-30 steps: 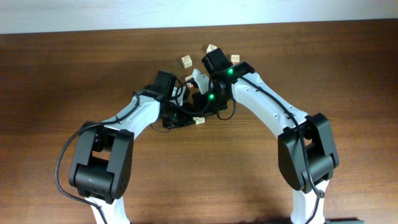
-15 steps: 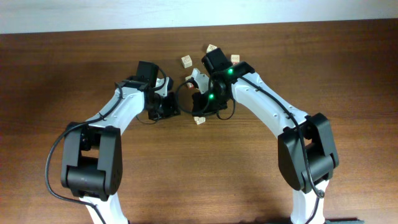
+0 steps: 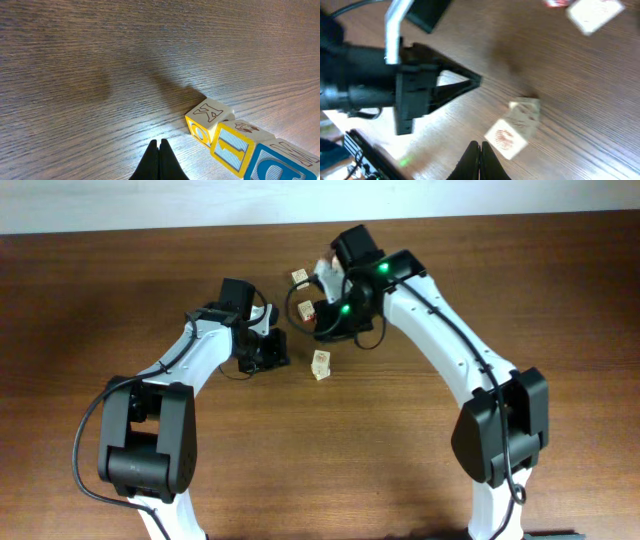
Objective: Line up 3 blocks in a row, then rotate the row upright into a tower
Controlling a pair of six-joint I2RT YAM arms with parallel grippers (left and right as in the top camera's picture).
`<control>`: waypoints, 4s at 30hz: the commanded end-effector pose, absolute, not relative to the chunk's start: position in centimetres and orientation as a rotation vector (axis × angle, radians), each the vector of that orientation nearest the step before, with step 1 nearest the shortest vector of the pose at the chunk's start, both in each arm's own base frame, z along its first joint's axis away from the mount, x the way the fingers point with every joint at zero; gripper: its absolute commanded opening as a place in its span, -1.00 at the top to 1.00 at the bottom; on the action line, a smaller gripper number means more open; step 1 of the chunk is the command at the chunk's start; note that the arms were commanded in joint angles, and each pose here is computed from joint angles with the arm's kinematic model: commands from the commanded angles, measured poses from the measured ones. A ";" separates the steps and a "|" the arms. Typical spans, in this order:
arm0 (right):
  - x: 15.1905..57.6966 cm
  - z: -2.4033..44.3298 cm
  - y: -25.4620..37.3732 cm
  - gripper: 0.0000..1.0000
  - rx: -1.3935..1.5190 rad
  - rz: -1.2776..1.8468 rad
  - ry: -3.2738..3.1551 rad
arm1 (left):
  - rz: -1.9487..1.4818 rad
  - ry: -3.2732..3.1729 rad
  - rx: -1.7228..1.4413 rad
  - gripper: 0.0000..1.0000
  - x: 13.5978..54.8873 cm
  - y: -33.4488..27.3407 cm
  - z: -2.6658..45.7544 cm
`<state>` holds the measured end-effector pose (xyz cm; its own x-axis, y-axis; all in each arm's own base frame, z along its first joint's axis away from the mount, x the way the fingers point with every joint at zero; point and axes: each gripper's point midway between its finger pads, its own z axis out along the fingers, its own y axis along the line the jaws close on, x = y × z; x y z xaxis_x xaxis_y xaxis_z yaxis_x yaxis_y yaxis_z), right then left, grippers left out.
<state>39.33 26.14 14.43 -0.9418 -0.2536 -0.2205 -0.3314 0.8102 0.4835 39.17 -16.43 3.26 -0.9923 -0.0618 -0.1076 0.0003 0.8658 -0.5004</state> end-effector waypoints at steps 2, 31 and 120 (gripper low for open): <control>40.6 14.6 23.5 0.92 -0.342 0.765 2.877 | -0.774 2.876 0.013 1.00 39.9 -16.9 4.5; 38.1 10.8 19.7 0.92 -0.212 0.704 3.059 | -0.776 2.864 0.026 0.77 40.0 -17.2 4.6; 37.9 4.3 23.8 0.92 0.021 1.221 2.894 | -0.469 2.840 -0.124 -0.08 42.1 -13.9 3.5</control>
